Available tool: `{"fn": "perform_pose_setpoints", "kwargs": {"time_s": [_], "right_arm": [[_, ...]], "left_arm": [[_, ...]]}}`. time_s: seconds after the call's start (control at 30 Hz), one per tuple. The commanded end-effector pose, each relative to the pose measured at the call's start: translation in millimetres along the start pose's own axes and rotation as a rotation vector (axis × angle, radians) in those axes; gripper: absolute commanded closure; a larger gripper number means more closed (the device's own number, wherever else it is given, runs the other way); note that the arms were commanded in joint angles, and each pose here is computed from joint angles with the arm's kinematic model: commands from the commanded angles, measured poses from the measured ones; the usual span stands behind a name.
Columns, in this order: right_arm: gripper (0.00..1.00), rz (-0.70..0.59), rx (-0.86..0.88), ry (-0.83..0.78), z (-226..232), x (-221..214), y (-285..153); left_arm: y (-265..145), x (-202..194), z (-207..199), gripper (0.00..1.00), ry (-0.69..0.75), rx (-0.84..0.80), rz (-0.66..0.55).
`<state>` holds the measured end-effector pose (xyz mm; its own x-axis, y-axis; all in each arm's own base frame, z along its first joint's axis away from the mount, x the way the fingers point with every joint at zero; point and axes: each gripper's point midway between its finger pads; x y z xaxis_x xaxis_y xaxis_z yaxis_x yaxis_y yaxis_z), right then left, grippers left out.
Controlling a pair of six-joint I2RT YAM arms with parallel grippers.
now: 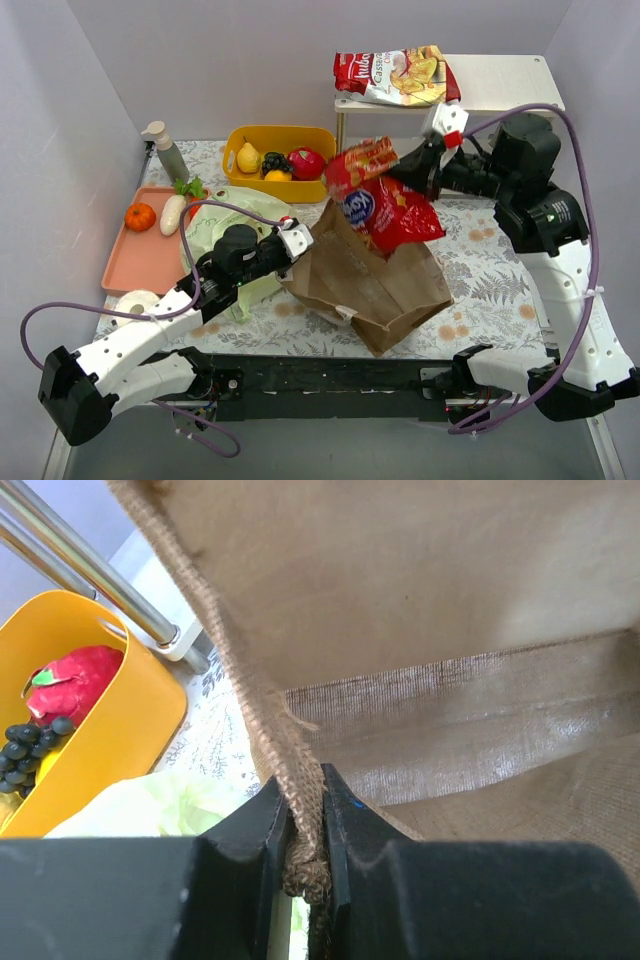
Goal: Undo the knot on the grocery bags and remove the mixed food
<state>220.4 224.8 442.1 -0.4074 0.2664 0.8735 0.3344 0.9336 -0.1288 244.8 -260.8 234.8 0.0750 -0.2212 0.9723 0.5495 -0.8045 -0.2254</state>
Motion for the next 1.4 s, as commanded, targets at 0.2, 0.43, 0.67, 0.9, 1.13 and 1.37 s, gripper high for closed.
{"fn": "perform_pose_setpoints", "kwargs": {"time_s": [0.2, 0.43, 0.67, 0.9, 1.13, 1.37], "right_arm": [[0.99, -0.081, -0.585, -0.382, -137, 100, -50], [0.99, 0.089, -0.616, -0.402, -123, 55, -70], [0.99, 0.238, -0.646, -0.407, -115, 25, -91], [0.99, 0.371, -0.776, -0.402, -121, -15, -113], [0.99, 0.372, -0.923, -0.334, -151, 1, -136], [0.99, 0.332, -1.086, -0.399, -197, 65, -165]], "left_arm": [[-38, 18, -5, 1.00, 0.338, -0.012, -0.100], [-54, 13, -18, 1.00, 0.550, -0.041, -0.206], [-43, -14, -22, 1.00, 0.372, -0.088, -0.066], [-45, -28, -22, 1.00, 0.325, -0.087, -0.011], [-49, -42, -25, 1.00, 0.290, -0.105, 0.058], [-46, -51, -24, 1.00, 0.262, -0.107, 0.103]]}}
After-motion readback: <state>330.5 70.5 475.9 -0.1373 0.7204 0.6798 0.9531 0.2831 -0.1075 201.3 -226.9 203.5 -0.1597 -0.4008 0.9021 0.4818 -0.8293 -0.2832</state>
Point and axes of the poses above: each gripper's point midway between its finger pads, its own y axis out along the fingers, its own z axis along the line the jaws close on, x = y × z, and after that the axes turned 15 degrees about -y, right-handed
